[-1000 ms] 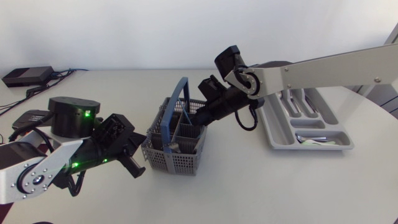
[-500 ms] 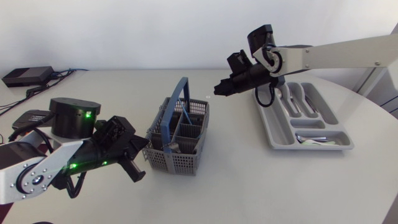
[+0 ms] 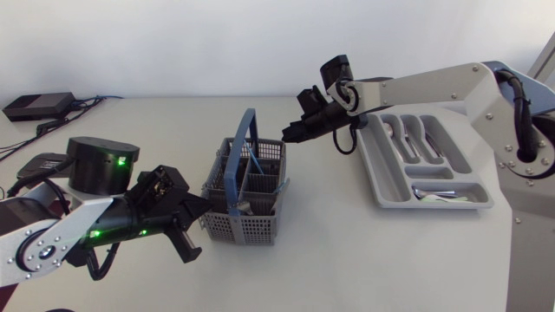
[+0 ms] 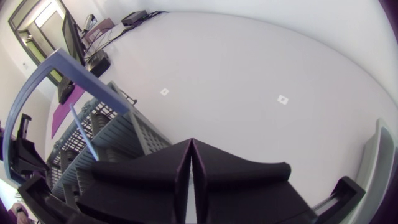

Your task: Unload the cutlery basket into the drawer organizer.

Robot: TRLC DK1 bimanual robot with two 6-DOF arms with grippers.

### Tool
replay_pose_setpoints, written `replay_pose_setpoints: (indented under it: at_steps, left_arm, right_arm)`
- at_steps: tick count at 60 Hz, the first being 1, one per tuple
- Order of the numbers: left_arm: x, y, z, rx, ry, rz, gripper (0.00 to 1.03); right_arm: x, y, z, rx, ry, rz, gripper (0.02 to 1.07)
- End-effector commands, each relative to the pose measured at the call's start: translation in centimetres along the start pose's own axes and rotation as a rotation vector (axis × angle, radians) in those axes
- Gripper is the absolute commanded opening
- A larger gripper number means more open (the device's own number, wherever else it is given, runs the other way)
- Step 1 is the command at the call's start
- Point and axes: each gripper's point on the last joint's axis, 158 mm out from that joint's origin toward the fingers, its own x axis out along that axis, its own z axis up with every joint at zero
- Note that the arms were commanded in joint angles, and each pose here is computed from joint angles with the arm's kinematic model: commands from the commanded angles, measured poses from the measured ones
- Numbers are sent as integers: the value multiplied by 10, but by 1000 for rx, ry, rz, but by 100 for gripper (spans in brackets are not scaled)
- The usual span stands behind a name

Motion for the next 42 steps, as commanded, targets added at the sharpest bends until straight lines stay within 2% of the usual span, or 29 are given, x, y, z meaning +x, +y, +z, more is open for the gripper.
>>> replay_pose_setpoints:
  at_steps: [1, 8, 15, 29, 42]
  left_arm:
    - [4, -10, -33, -5, 96, -45, 4]
    - [1, 12, -30, -23, 85, 5, 4]
    - [-13, 19, -18, -27, 55, 19, 4]
    - [-39, -8, -8, 4, 34, -44, 4]
    - [-48, -23, -9, 9, 31, -109, 4]
  right_arm:
    - [8, 14, -10, -12, 39, 45, 8]
    - [4, 27, -18, -23, 54, 67, 8]
    - [0, 37, -27, -32, 70, 79, 8]
    - [-2, 30, -20, -37, 53, 58, 8]
    - [3, 15, -7, -25, 33, 28, 8]
